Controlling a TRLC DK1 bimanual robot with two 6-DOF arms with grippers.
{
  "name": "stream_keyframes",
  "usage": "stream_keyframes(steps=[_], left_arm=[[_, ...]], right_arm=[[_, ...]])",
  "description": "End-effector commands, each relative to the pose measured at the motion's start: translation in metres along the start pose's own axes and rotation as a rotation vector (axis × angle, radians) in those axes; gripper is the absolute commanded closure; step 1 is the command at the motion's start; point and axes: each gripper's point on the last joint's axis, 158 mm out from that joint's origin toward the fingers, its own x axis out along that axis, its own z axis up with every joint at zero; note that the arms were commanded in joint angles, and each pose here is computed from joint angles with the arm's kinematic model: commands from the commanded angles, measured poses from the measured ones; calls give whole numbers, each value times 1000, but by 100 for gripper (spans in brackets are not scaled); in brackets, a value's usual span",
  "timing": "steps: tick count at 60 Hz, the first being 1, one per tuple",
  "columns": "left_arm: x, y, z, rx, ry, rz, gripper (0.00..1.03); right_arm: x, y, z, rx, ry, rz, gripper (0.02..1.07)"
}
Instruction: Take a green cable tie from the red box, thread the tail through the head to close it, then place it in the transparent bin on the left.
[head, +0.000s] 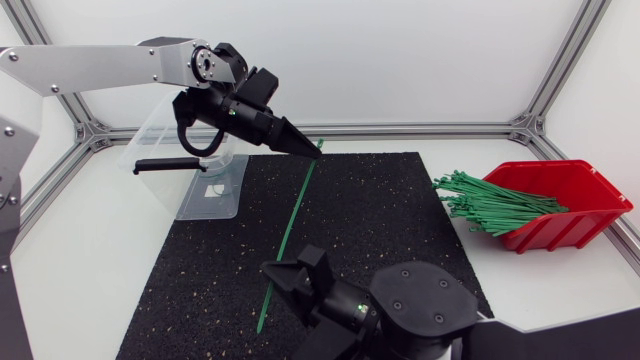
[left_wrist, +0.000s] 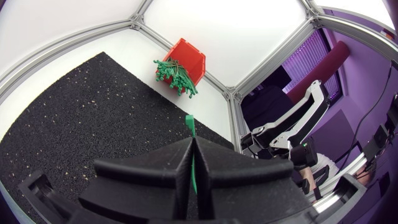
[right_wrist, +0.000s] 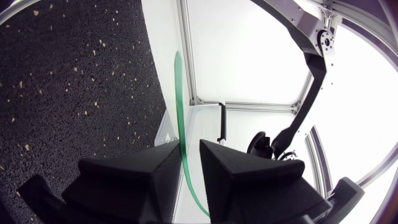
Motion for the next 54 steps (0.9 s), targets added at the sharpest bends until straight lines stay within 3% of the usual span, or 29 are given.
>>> stream_keyframes(steps=[1,54], left_arm=[[1,-7,2,32,-2,-16,101],[1,-13,3,36,-1,-24,101]], right_arm=[[-8,8,4,7,-6,17,81],[-22,9,24,17,-48,13,83]])
